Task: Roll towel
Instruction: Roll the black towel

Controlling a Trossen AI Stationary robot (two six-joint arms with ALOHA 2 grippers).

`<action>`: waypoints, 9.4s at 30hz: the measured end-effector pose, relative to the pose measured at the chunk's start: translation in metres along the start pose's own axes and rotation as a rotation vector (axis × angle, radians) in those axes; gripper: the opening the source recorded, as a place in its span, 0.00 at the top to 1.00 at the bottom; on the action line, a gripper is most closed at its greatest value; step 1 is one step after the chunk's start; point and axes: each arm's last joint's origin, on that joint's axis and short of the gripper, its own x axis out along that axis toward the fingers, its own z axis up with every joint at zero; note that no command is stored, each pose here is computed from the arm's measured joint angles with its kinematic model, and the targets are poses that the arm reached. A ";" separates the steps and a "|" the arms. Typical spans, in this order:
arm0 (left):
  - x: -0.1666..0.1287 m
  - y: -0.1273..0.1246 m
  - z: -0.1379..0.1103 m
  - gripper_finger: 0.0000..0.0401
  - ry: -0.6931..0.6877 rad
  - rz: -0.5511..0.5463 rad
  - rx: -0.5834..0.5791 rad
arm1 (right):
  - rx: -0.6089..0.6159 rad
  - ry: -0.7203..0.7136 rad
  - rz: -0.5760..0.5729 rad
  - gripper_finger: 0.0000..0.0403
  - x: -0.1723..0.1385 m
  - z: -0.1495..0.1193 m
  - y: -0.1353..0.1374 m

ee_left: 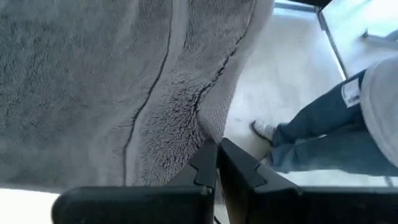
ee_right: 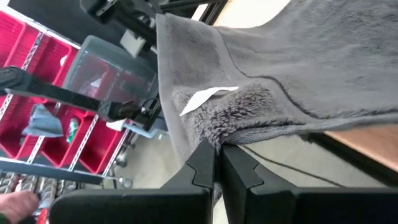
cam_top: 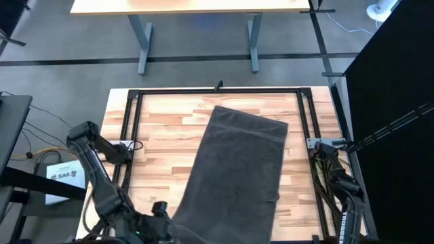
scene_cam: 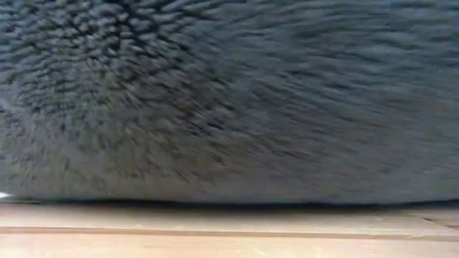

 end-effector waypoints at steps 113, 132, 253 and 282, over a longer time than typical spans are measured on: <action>-0.088 0.339 0.061 0.72 0.069 0.178 0.189 | -0.622 0.047 -0.881 0.60 0.202 0.463 -0.090; -0.088 0.339 0.057 0.72 0.091 0.180 0.061 | -0.819 0.467 -0.582 0.56 0.222 0.489 -0.145; -0.086 0.346 0.066 0.72 0.011 0.259 -0.040 | -0.434 -0.021 -0.485 0.92 0.035 0.340 -0.268; -0.086 0.345 0.063 0.72 0.027 0.260 -0.118 | -0.619 0.461 -0.412 0.61 0.195 0.550 -0.392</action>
